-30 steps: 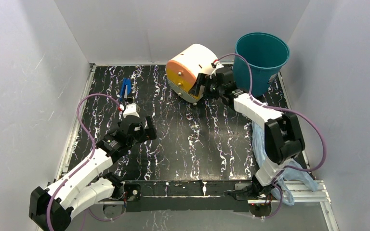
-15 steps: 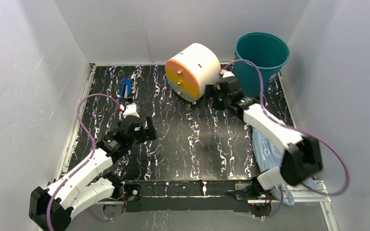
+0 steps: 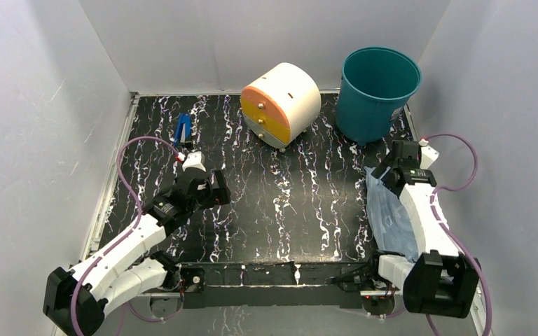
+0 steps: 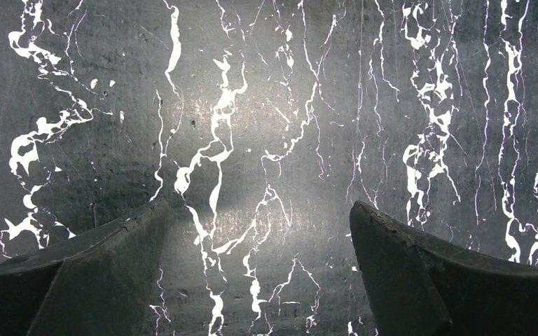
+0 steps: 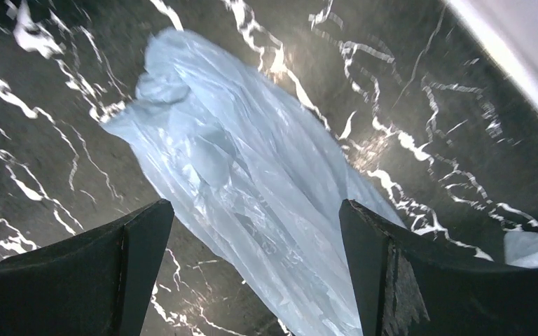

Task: Put the trash bags into the trash bin
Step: Move the trash bag to the center of the board.

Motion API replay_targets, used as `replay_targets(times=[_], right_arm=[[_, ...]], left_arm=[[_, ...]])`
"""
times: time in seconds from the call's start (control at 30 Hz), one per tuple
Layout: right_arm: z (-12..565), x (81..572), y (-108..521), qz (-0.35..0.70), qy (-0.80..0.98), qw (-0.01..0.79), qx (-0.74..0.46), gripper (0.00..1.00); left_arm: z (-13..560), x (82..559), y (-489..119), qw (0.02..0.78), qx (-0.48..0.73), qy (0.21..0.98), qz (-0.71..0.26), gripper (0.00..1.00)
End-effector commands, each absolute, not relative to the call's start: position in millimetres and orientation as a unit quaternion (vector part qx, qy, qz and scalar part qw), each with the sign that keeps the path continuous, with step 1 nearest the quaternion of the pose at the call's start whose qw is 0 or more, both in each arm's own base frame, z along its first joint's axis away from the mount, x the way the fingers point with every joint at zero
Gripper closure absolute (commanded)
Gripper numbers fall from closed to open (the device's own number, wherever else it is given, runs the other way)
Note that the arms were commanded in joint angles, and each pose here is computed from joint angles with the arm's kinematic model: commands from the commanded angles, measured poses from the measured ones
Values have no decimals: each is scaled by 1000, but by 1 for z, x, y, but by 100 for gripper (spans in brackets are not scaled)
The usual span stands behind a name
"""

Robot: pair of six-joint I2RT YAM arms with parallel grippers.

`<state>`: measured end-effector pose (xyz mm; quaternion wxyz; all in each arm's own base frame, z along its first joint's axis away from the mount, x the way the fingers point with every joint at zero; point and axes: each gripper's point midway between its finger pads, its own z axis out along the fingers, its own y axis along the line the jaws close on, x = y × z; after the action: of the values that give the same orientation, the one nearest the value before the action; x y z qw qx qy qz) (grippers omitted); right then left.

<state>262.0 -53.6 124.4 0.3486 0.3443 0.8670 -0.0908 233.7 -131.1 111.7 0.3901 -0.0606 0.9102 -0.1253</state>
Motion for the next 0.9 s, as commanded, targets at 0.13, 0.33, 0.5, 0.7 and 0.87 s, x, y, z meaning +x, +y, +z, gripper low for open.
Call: replay_targets(times=[0.13,0.33,0.5,0.7,0.87], right_arm=[[79,275,-4,54,898,262,349,8],[37,265,30,132,906,221,336,20],[48,268,85,195,932,207,224,43],[85,261,193,235,944,224,58,48],[127,238,284,331,914,226,-65,48]], left_arm=[[113,226,-121,401,-71,905,-124,3],[113,227,-122,400,-76,904,-128,3],[113,226,-116,403,-76,905,-114,3],[114,227,-110,410,-90,902,-104,3],[133,228,-88,450,-147,877,-82,3]])
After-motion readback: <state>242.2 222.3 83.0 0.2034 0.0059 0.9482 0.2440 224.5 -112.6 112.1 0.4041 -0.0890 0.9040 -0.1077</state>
